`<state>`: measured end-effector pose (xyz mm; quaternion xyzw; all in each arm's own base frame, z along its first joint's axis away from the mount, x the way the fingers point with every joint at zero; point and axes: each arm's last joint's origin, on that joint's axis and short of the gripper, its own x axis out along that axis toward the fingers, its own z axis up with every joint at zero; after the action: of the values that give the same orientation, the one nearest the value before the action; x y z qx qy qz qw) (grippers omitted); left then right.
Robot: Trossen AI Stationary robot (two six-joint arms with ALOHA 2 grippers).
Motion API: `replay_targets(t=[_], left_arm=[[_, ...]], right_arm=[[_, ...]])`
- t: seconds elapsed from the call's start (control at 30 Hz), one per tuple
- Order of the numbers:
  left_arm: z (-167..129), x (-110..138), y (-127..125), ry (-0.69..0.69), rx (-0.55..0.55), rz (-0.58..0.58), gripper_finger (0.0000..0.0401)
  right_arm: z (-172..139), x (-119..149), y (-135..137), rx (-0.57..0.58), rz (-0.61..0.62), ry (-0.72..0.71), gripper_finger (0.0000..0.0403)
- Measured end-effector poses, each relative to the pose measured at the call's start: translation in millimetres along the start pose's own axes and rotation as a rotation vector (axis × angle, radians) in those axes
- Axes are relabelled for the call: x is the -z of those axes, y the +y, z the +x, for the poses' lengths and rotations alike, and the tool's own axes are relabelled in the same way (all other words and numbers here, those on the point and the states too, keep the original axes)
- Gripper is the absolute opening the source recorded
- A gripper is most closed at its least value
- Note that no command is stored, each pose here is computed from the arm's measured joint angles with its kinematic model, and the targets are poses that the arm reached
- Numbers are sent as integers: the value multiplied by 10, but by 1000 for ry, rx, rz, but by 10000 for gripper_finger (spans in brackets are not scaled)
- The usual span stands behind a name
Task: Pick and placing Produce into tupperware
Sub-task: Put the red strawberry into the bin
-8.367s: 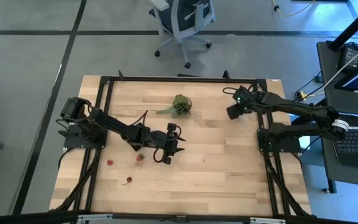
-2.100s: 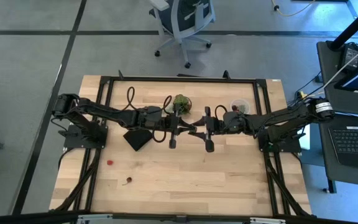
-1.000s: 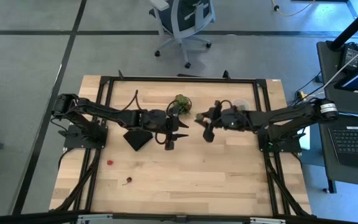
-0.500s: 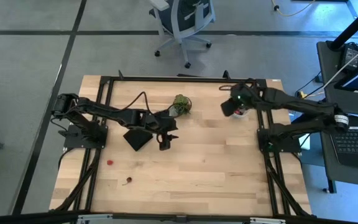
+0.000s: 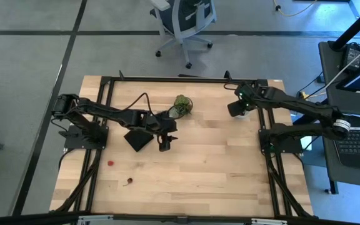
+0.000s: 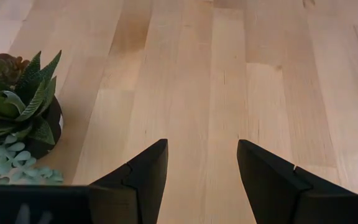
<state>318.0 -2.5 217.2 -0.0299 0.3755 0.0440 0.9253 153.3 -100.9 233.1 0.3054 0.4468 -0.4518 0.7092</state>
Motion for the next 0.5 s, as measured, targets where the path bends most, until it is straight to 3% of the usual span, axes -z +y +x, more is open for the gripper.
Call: replay_targets(t=[0.5], left_arm=[[0,1,0,1,0,-4,186]], right_arm=[[422,27,-2,66,-18,82,141]])
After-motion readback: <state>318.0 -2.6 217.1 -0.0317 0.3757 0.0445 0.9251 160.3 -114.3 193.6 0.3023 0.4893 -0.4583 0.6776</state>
